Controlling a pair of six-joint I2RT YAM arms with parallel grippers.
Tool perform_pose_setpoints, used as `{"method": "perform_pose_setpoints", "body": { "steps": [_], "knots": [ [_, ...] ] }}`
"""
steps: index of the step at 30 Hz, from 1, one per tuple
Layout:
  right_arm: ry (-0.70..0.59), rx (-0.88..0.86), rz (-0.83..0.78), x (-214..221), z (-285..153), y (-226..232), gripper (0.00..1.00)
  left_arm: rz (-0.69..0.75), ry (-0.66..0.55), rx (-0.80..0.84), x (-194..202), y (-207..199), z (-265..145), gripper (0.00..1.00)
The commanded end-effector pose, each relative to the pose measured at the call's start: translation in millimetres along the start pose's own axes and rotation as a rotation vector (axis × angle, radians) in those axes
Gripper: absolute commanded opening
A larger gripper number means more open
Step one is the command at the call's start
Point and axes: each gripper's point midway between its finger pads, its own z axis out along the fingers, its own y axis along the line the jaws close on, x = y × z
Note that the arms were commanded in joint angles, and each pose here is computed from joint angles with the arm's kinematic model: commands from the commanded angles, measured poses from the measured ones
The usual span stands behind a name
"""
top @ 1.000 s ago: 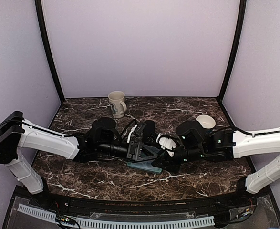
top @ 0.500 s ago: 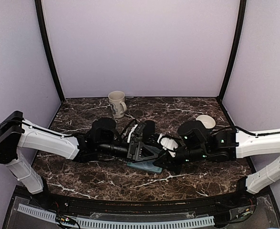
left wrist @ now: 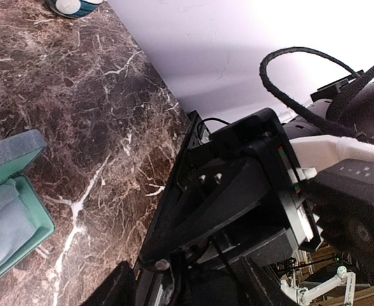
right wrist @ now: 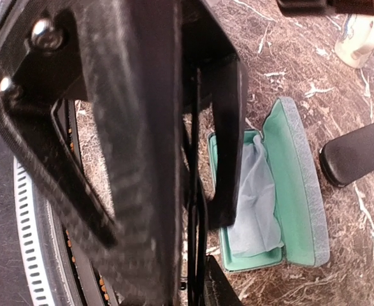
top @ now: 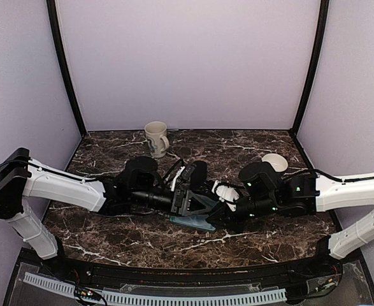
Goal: Organize the sunglasses
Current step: Pass from the left arm to the right
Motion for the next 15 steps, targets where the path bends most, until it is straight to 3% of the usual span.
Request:
{"method": "perform_pose_setpoints", "body": {
  "steps": [1, 15],
  "knots": [
    [-0.061, 0.054, 0.077, -10, -12, -19, 0.2, 0.02, 0.064, -0.048, 18, 8, -10, 0.57],
    [0.012, 0.02, 0.141, 9, -2, -25, 0.17, 0.067, 0.037, -0.064, 22, 7, -23, 0.67]
  ]
}}
